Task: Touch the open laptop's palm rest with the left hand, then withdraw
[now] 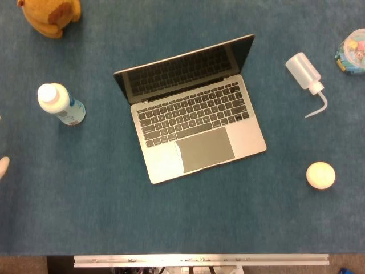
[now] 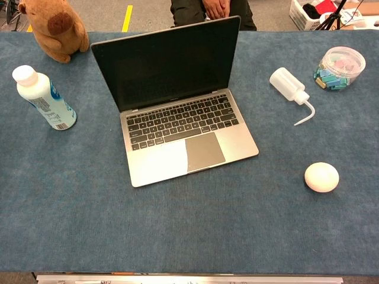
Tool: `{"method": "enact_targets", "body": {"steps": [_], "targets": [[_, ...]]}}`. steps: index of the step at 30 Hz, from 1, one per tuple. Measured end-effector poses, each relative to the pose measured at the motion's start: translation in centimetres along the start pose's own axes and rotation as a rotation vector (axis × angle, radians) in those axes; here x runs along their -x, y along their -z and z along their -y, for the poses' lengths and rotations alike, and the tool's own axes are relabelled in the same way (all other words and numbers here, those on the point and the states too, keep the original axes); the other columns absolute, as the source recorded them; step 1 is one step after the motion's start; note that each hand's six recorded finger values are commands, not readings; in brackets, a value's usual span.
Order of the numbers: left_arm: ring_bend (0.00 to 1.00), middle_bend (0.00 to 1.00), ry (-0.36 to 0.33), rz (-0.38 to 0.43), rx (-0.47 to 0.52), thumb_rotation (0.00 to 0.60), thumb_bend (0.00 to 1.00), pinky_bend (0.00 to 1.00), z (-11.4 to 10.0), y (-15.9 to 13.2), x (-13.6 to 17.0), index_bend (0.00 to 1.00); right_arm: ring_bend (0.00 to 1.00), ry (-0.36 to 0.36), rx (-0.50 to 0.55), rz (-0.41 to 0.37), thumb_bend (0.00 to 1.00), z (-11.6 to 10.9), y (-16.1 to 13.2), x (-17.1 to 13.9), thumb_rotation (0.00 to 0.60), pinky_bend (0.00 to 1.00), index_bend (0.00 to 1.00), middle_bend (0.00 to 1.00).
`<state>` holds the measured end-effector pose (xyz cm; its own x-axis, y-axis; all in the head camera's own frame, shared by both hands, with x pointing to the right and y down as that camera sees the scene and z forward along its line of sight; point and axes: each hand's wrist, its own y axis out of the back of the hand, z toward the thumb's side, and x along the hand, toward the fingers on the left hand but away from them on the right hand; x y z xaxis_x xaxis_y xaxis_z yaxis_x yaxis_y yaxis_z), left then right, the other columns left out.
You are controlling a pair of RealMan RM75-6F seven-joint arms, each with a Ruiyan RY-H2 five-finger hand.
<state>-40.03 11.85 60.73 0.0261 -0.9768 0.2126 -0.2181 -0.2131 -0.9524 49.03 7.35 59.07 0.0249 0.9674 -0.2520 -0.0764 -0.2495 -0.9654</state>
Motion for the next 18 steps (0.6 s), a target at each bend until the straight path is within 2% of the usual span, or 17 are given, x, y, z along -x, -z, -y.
{"method": "enact_targets", "body": {"steps": [7, 18], "targets": [[0.09, 0.17, -0.002, -0.002, 0.005, 0.600, 0.25, 0.08, -0.09, 0.09, 0.00, 0.23, 0.04, 0.003, -0.001, -0.002, 0.00, -0.10, 0.03, 0.05, 0.600, 0.00, 0.30, 0.21], [0.12, 0.20, 0.036, 0.030, 0.125, 0.600, 0.25, 0.08, -0.70, -0.67, -0.31, 0.26, 0.04, 0.035, 0.011, -0.003, 0.00, -1.00, 0.22, 0.71, 0.600, 0.00, 0.30, 0.21]]}}
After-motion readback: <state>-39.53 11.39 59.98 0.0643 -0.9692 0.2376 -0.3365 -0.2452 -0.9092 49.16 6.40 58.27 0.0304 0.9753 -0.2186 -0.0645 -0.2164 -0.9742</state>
